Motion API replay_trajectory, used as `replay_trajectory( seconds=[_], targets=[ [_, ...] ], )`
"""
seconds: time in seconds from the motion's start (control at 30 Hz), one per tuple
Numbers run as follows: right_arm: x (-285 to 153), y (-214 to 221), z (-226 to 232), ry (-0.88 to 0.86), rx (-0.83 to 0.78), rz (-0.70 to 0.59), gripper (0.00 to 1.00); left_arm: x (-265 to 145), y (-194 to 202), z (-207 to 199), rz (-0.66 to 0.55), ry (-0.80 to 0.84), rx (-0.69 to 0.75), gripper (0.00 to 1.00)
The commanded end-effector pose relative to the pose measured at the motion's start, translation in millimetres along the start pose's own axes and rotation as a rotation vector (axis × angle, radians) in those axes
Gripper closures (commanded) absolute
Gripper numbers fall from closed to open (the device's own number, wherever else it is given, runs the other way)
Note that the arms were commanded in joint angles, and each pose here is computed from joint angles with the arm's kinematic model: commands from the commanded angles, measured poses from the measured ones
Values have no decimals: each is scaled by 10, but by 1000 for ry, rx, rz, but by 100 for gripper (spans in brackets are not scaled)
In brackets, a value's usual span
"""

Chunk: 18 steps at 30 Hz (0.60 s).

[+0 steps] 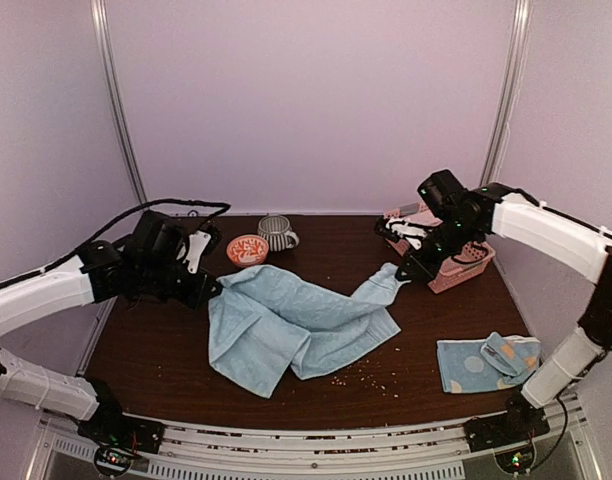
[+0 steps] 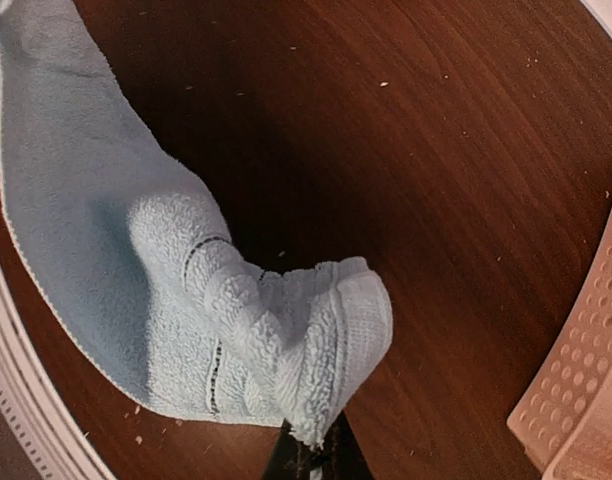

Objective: Roll the towels
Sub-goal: Place the towel at the center of the board.

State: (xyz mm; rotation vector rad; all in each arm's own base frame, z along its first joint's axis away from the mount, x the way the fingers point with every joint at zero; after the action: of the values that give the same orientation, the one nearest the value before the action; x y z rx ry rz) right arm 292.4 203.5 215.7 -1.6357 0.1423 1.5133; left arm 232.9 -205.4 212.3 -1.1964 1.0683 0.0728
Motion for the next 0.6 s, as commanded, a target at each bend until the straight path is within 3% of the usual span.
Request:
replay_trajectory(
  seconds=[0.0,0.13,0.23,0.37,0.57],
  targets=[
    [660,-227,-480,90,156,127,100,602,-63,319,34,98,-7,100],
    [979,-534,-834,158,230,117,100,1027,-58,664,149,37,-27,97],
    [1090,-675,-1035,211,270,100,84,1115,-67,800,183,-38,-33,67],
    [981,-619,-1008,202,269,94,69,866,-174,726,128,-57,-37,48],
    [658,-257,-903,258,215,89,55,507,-122,406,108,-42,31,52]
  ],
)
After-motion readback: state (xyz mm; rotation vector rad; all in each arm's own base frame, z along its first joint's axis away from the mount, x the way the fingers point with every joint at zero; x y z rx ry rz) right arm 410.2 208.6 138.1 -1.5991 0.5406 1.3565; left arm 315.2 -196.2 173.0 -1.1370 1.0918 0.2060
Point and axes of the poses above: each gripper's point midway between its finger pads, its own x axis out along the fingers, its own z axis along the line the jaws close on, y = z × x, the point moved 4 cm from there along -x, back along the fingers, and after that the axes turned 9 degrees about x, right-handed, at the moved point
